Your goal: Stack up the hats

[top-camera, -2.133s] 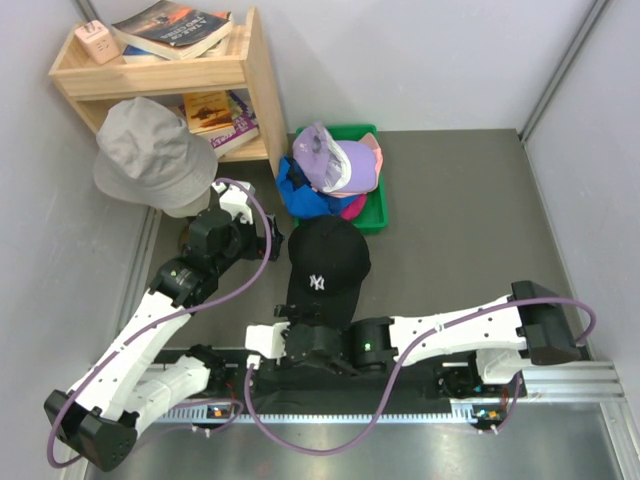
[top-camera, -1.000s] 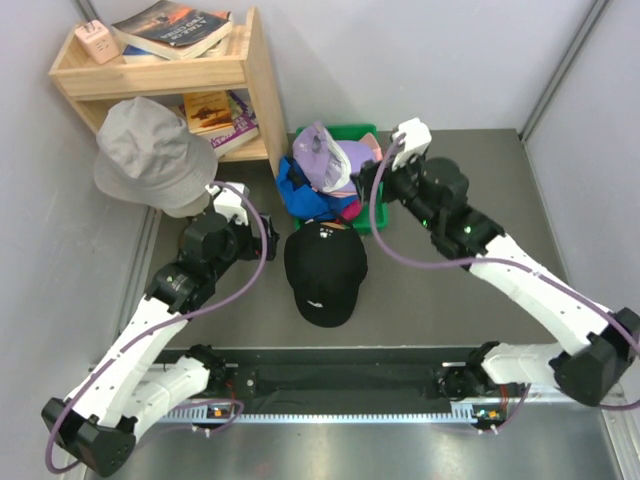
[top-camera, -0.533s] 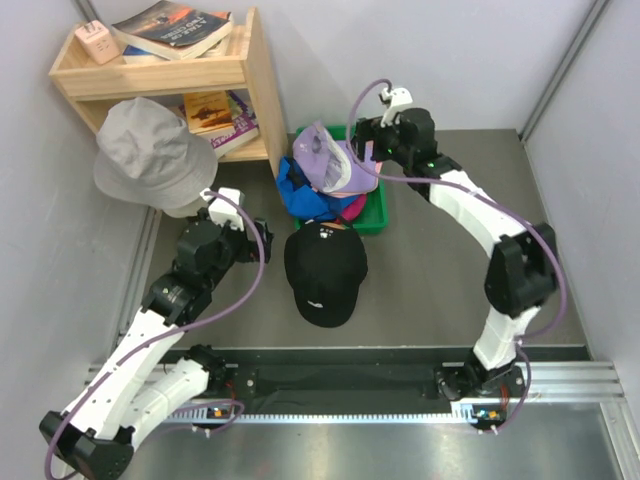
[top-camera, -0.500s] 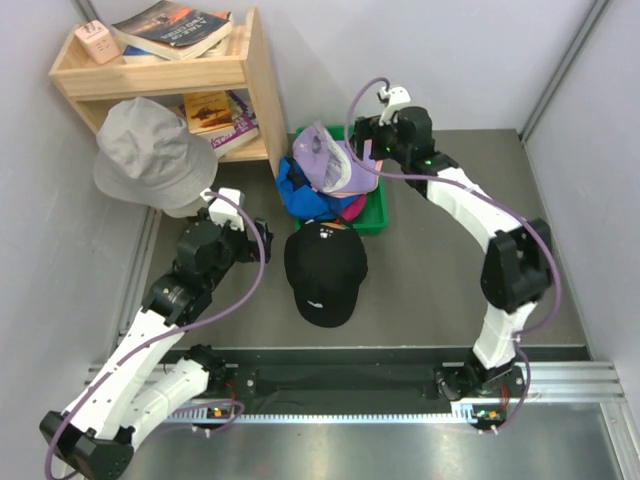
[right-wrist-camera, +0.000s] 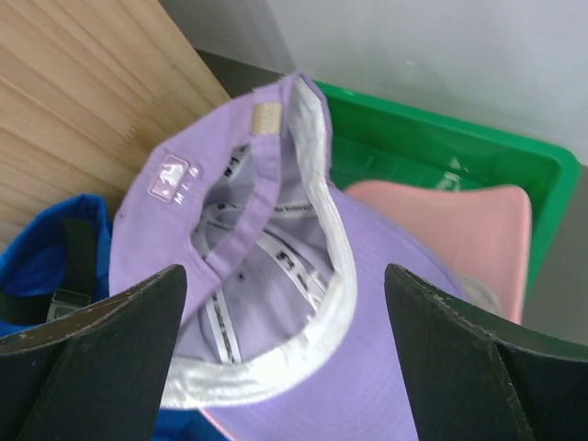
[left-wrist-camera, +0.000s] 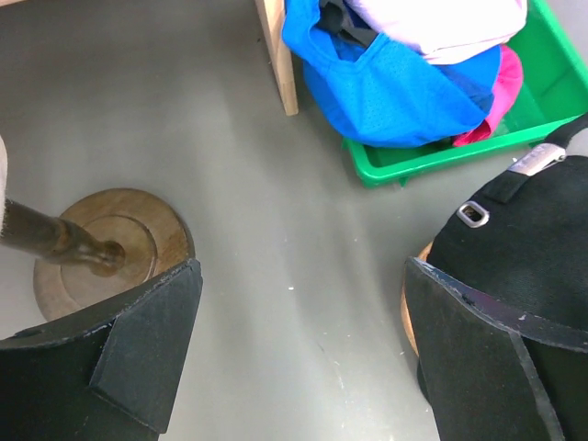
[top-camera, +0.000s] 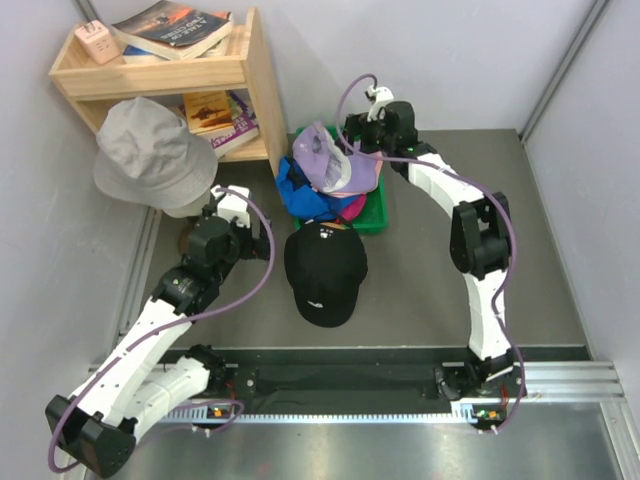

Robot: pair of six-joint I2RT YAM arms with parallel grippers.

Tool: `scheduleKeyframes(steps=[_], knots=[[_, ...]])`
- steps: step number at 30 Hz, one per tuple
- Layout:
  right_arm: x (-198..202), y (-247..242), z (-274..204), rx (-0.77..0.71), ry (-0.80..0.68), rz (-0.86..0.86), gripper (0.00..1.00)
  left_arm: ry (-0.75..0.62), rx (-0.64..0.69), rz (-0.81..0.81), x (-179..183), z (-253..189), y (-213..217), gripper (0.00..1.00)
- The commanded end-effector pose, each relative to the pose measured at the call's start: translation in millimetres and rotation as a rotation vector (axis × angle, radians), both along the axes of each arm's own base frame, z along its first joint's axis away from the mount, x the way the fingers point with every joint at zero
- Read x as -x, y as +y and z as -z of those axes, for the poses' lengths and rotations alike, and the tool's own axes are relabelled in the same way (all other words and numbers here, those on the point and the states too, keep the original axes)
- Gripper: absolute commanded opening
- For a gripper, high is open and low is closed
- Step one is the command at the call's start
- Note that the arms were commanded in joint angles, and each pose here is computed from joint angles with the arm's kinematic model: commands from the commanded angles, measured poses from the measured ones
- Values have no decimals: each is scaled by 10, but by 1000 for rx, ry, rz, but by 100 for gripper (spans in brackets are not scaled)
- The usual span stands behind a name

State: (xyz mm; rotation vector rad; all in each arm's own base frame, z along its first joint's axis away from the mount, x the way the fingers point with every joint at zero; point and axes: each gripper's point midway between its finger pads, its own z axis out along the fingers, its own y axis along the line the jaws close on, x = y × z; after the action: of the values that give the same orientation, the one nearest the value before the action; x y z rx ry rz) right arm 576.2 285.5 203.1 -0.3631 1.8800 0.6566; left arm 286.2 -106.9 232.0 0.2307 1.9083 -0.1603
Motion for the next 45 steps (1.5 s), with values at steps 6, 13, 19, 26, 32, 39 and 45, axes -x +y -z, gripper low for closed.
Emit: scheduleKeyframes(steps=[6,13,19,26,32,39,45], knots=[[-283,503,-363,-184,-149,-128,85,-55,-3,-45,-90,-126,84,95],[-437,773,-245,-229,-150,-160,81,-60,3,-51,-87,-147,102,95],[-446,954,-122,-230,-148,-169,79,-58,8,-53,-85,-148,106,95],[-457,1058,-42,-227,-152,-172,78,-58,19,-50,-78,-167,99,95],[-514,1066,21,-225,-169,-158,74,-68,23,-53,-63,-195,112,95],[-508,1103,37,-233,-178,-169,41,-68,24,-58,-63,-196,124,95],[-286,1131,-475,-288,-230,-216,0,-80,27,-66,-63,-229,146,95]])
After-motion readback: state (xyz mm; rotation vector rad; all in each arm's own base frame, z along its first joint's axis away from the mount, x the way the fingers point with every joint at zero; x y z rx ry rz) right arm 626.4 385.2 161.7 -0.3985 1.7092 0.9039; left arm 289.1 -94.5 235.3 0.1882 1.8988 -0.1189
